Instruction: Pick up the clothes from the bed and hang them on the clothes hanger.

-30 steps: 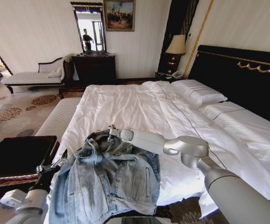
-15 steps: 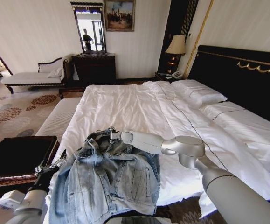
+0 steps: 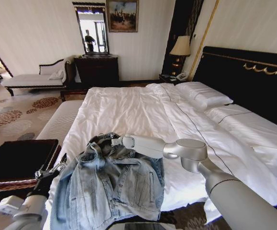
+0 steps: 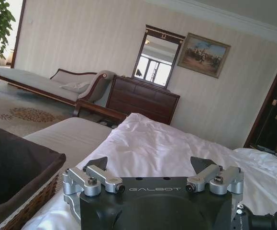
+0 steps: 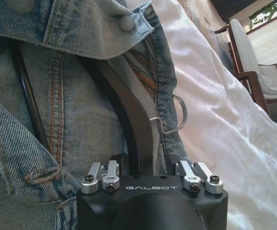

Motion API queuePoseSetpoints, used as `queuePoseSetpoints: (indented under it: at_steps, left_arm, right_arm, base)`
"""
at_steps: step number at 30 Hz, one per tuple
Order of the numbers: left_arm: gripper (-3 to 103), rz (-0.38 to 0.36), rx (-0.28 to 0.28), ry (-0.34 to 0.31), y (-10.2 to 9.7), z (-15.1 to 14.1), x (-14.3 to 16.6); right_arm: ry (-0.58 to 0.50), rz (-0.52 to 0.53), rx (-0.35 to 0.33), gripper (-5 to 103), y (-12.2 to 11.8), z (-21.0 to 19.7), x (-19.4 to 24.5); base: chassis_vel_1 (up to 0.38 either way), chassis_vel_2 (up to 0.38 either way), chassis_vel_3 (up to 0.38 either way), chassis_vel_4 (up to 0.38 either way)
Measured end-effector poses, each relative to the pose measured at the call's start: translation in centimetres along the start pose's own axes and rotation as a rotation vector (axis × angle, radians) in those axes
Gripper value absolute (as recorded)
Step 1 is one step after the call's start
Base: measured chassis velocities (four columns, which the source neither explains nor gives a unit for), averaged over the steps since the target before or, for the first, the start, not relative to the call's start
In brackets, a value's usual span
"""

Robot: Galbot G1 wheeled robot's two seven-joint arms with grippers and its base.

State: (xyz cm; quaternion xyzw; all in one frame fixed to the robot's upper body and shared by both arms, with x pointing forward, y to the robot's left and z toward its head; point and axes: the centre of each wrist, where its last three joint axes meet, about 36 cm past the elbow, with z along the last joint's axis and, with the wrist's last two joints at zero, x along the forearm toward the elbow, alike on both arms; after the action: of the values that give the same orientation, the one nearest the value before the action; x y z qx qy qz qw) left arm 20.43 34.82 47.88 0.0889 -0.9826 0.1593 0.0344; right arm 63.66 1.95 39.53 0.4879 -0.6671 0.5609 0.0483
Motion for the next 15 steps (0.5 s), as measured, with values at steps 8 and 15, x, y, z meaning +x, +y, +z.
queuePoseSetpoints:
  at_steps: [8, 15]
  left_arm:
    - [99, 0.002, 0.006, -0.006, 0.3, -0.3, -0.3]
    - [99, 0.004, 0.008, -0.006, 0.4, -0.3, -0.6]
  right_arm:
    - [0.022, -0.004, -0.013, 47, -0.3, 1.0, 0.1]
    - [0.027, -0.011, -0.037, 34, 0.1, 1.6, 0.2]
  base:
    - [0.000, 0.000, 0.000, 0.000]
    - [0.000, 0.000, 0.000, 0.000]
